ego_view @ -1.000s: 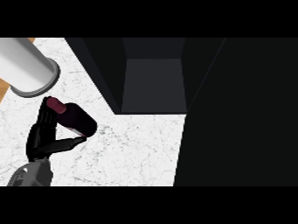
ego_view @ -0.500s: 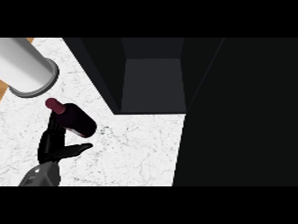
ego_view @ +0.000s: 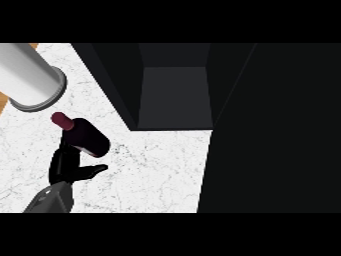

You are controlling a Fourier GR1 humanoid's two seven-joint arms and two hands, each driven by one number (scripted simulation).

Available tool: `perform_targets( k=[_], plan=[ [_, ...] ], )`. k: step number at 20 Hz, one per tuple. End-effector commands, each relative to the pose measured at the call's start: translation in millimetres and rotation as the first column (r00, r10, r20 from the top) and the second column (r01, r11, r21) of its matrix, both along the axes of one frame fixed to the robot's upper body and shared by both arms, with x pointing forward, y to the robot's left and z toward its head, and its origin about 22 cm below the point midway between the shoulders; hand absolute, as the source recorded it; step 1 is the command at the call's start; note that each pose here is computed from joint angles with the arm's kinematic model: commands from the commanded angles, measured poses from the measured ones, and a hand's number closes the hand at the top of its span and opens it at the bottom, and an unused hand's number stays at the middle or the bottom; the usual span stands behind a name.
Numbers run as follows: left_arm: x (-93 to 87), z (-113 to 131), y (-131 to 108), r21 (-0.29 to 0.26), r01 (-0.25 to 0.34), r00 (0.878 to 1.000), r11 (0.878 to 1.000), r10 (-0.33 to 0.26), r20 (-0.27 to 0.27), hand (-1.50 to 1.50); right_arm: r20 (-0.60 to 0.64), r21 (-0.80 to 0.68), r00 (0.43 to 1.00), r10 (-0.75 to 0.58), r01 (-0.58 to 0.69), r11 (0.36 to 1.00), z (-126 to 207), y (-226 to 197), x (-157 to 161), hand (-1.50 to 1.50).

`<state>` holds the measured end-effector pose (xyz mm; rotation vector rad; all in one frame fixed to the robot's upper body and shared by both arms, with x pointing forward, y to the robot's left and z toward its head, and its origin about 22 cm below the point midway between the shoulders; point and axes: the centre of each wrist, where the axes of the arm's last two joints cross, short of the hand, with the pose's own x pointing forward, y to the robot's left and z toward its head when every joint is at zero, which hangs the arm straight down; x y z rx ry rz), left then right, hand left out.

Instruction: Pick up the wine, place it into the cabinet and close the cabinet

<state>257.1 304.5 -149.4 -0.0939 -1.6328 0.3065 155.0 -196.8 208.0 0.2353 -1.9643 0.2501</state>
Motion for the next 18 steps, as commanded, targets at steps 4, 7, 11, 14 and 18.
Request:
perform_targets(
  k=[4,7,11,14,18],
  plan=[
    [7.0,2.1,3.0,-0.022,0.011,0.999,1.000,-0.010,0.047,-1.50,0.025,-0.002,0.999,0.025,-0.025,1.000,7.6,-15.0,-7.5,-1.50],
    [15.1,-1.0,-31.5,-0.021,0.019,0.998,1.000,-0.018,0.062,-1.50,0.016,0.029,0.999,0.029,-0.030,0.999,0.9,3.6,1.7,-1.50],
    [20.5,7.2,-12.2,-0.015,-0.007,0.995,1.000,0.008,0.096,-1.50,0.024,0.010,1.000,0.020,-0.020,1.000,2.7,-2.4,-14.0,-1.50],
    [24.2,4.9,-30.6,-0.024,-0.062,0.993,0.998,0.065,0.095,1.50,0.004,0.008,0.999,0.043,-0.043,0.999,3.1,-13.8,-17.9,-1.50],
    [11.4,-2.1,-22.1,-0.073,-0.033,0.994,0.997,0.040,0.098,1.50,-0.022,0.023,0.999,0.035,-0.035,0.999,-4.2,-4.5,-9.0,-1.50]
  ],
)
